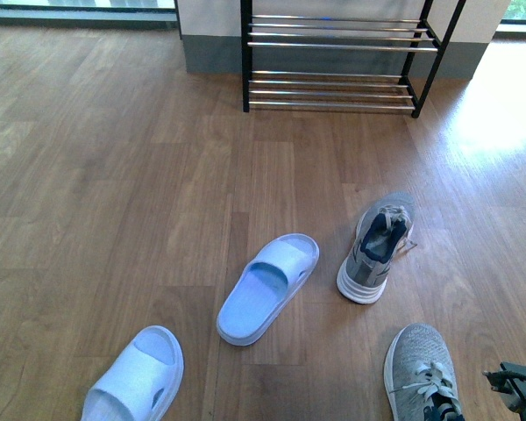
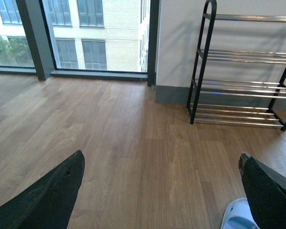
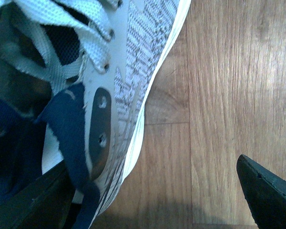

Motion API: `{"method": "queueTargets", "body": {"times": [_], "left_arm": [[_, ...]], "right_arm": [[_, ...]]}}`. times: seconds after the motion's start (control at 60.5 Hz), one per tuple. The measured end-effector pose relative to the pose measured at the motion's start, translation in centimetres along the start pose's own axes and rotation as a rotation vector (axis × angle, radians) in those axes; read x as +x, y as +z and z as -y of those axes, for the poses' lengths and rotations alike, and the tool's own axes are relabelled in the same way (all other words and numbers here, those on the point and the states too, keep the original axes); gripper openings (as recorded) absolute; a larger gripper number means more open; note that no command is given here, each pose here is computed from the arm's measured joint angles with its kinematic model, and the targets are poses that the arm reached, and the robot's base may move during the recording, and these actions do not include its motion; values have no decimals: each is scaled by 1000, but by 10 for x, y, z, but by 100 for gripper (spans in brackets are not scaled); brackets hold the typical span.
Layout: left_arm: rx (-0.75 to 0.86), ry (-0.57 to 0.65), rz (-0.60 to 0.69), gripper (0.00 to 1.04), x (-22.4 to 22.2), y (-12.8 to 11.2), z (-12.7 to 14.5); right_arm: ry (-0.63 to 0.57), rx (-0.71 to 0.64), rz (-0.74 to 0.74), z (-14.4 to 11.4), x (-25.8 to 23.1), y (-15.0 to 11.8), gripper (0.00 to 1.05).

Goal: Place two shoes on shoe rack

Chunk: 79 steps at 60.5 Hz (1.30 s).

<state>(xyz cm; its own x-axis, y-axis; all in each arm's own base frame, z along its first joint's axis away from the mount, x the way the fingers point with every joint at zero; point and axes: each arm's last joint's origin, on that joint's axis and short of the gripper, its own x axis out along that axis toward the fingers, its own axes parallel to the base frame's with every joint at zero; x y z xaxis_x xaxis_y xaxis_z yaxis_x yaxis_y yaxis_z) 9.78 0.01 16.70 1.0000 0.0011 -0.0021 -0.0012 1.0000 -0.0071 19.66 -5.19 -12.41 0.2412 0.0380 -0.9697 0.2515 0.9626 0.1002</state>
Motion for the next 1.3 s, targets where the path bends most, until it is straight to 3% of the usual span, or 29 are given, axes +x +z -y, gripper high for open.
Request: {"method": "queueTargets", "body": {"times": [0.33,0.396,0.529,0.875,1.14,1.305], "left_arm": [[0,0,0,95,0,0,0],[0,0,0,95,0,0,0],[0,0,0,95,0,0,0],[0,0,0,95,0,0,0],[0,0,0,95,0,0,0],[0,0,0,95,0,0,0]], "right_arm": [[28,-13,28,0,19,11,95],[41,-18,44,-2,21,12,86],[57,-28,90,-8,23,16,56],[56,13,169,-4,16,17,1],[41,69,262,0,-17,27,1],[67,88,358,1,-80,41,1]]}}
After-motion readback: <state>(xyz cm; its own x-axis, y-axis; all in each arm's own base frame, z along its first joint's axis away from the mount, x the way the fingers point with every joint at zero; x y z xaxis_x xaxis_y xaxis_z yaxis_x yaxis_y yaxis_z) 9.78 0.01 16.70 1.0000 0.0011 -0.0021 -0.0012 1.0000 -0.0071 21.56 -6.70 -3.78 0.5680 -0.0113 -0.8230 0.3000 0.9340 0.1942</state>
